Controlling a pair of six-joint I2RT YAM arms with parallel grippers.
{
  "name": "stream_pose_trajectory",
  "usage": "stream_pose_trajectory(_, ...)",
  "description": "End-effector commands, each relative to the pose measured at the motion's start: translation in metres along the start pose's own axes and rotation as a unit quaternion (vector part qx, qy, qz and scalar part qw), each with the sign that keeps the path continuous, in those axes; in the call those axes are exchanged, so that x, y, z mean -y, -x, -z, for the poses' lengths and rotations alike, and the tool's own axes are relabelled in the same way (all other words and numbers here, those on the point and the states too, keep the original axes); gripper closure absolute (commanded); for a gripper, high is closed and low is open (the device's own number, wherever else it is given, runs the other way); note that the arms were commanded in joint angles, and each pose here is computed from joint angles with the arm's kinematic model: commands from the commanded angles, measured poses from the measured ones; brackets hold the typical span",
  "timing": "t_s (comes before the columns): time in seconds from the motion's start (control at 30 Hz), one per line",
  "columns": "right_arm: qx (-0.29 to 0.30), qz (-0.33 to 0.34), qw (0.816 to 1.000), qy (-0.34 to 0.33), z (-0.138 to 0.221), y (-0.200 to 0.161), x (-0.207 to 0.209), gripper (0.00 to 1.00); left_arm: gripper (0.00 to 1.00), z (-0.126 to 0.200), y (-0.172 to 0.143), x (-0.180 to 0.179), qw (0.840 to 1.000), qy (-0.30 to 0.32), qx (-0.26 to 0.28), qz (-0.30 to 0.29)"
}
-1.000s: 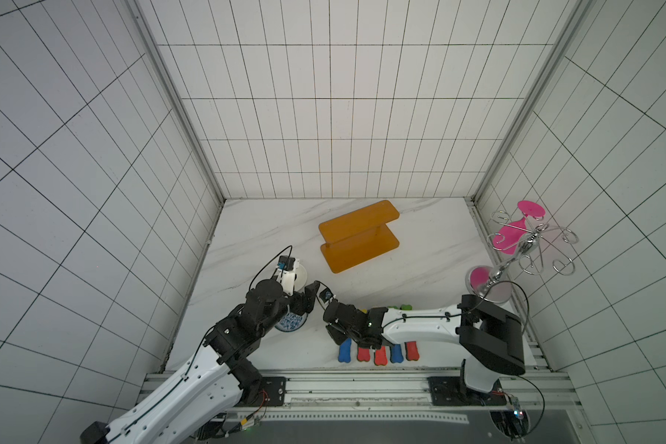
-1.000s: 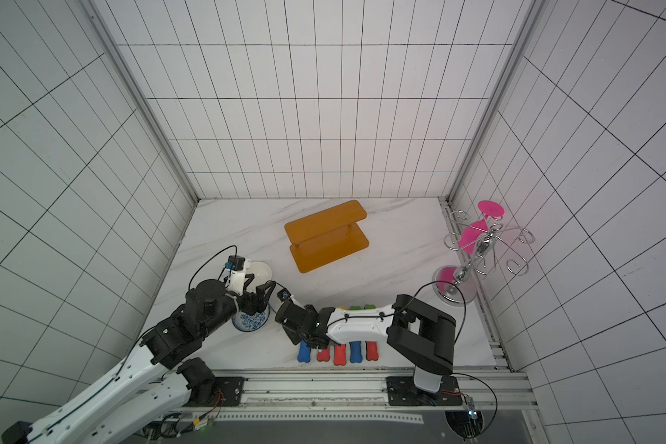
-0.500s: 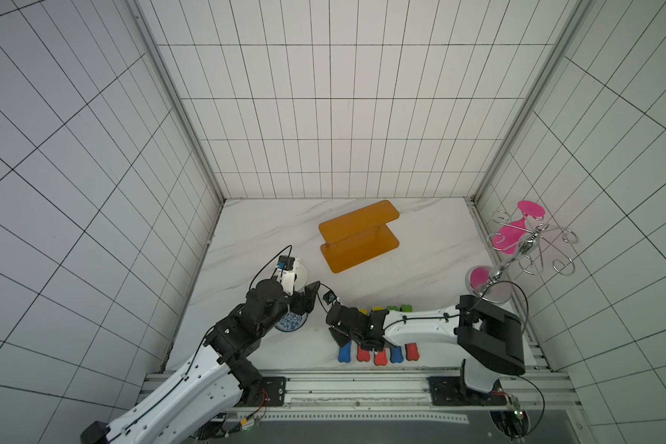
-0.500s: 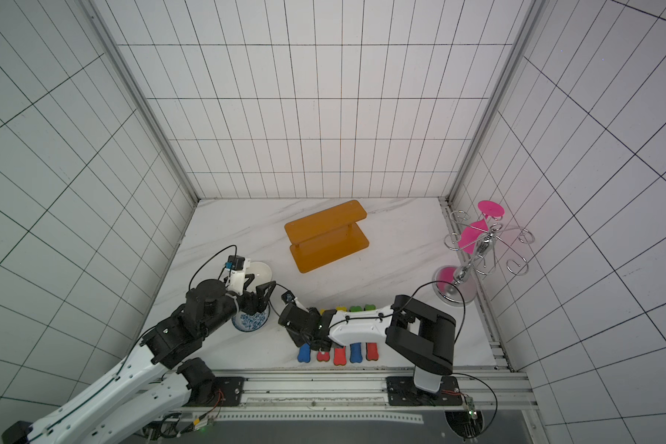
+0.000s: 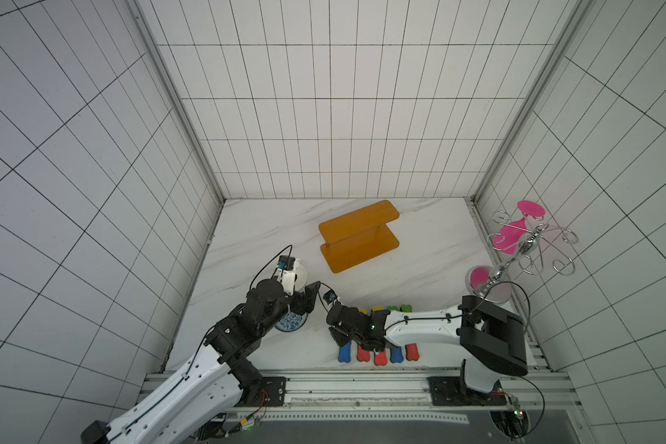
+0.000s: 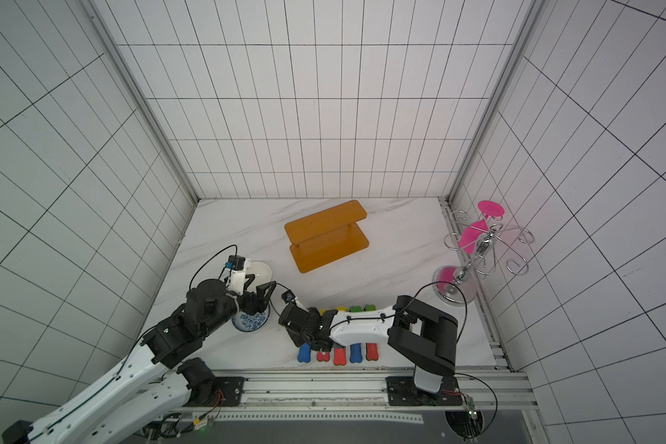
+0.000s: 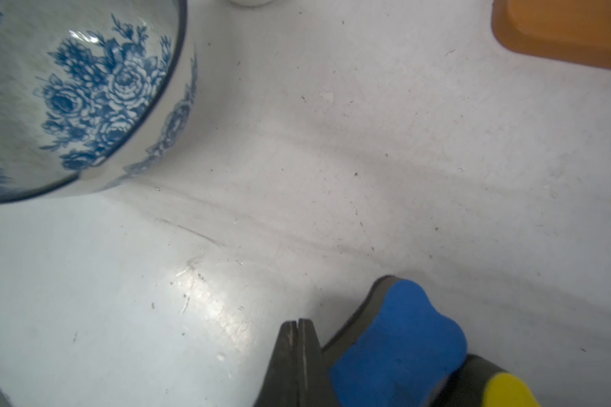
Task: Remove the whiteboard erasers from the shelf
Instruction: Place the whiteboard eraser at the center of the board, then reset both arms
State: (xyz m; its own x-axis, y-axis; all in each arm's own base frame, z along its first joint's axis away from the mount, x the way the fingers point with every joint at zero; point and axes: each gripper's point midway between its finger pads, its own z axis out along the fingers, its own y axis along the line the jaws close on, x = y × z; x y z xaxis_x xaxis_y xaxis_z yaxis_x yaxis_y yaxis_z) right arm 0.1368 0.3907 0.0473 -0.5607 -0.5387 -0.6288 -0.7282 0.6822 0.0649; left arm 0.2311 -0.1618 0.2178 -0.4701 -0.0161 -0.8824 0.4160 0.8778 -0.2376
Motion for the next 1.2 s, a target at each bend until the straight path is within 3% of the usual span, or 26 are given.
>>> stream_pose_trajectory(0.0,0.04,-0.014,0.999,0.025,0.023,0.024,-0.01,0.96,0.19,0.003,0.009,0.0,1.0,-0.002,0.022,0.002)
stream_pose_trajectory(0.2,0.094,-0.033,0.995,0.033,0.055,0.052,-0.005,0.94,0.19,0.008,0.035,-0.014,0.997,0.02,0.071,0.02)
stream_pose_trajectory(0.3,0.124,-0.037,0.992,0.002,0.07,0.059,0.017,0.86,0.19,0.005,0.048,-0.03,0.995,0.043,0.083,0.028)
stream_pose_trajectory(0.43,0.182,-0.069,0.976,-0.098,0.101,0.064,0.085,0.64,0.12,-0.006,0.061,-0.069,0.989,0.112,0.088,0.045)
stream_pose_trajectory(0.5,0.213,-0.081,0.958,-0.176,0.128,0.066,0.129,0.55,0.11,-0.013,0.06,-0.094,0.98,0.168,0.083,0.062)
stream_pose_trajectory(0.53,0.232,-0.085,0.942,-0.226,0.144,0.065,0.153,0.42,0.11,-0.014,0.061,-0.11,0.971,0.213,0.088,0.065)
stream_pose_trajectory(0.57,0.247,-0.085,0.93,-0.257,0.155,0.063,0.172,0.21,0.11,-0.016,0.058,-0.12,0.965,0.241,0.083,0.059)
stream_pose_trajectory(0.6,0.261,-0.073,0.917,-0.293,0.162,0.059,0.196,0.09,0.11,-0.019,0.056,-0.128,0.961,0.265,0.076,0.039)
stream_pose_trajectory(0.67,0.285,-0.061,0.902,-0.318,0.172,0.056,0.229,0.01,0.11,-0.026,0.053,-0.144,0.953,0.296,0.064,0.021)
stream_pose_trajectory(0.77,0.271,-0.086,0.88,-0.38,0.192,0.043,0.284,0.01,0.12,-0.026,0.051,-0.178,0.939,0.335,0.055,0.055)
stream_pose_trajectory(0.93,0.23,-0.104,0.846,-0.469,0.195,0.005,0.349,0.01,0.16,-0.034,0.036,-0.214,0.92,0.385,0.071,0.008)
stream_pose_trajectory(0.97,0.222,-0.097,0.847,-0.473,0.191,0.0,0.355,0.01,0.16,-0.036,0.03,-0.219,0.919,0.388,0.07,0.001)
stream_pose_trajectory(1.07,0.251,-0.144,0.824,-0.487,0.188,-0.019,0.382,0.01,0.16,-0.044,0.013,-0.234,0.925,0.374,0.061,0.006)
stream_pose_trajectory(1.17,0.266,-0.172,0.813,-0.488,0.181,-0.032,0.401,0.01,0.15,-0.05,0.008,-0.24,0.933,0.352,0.068,0.009)
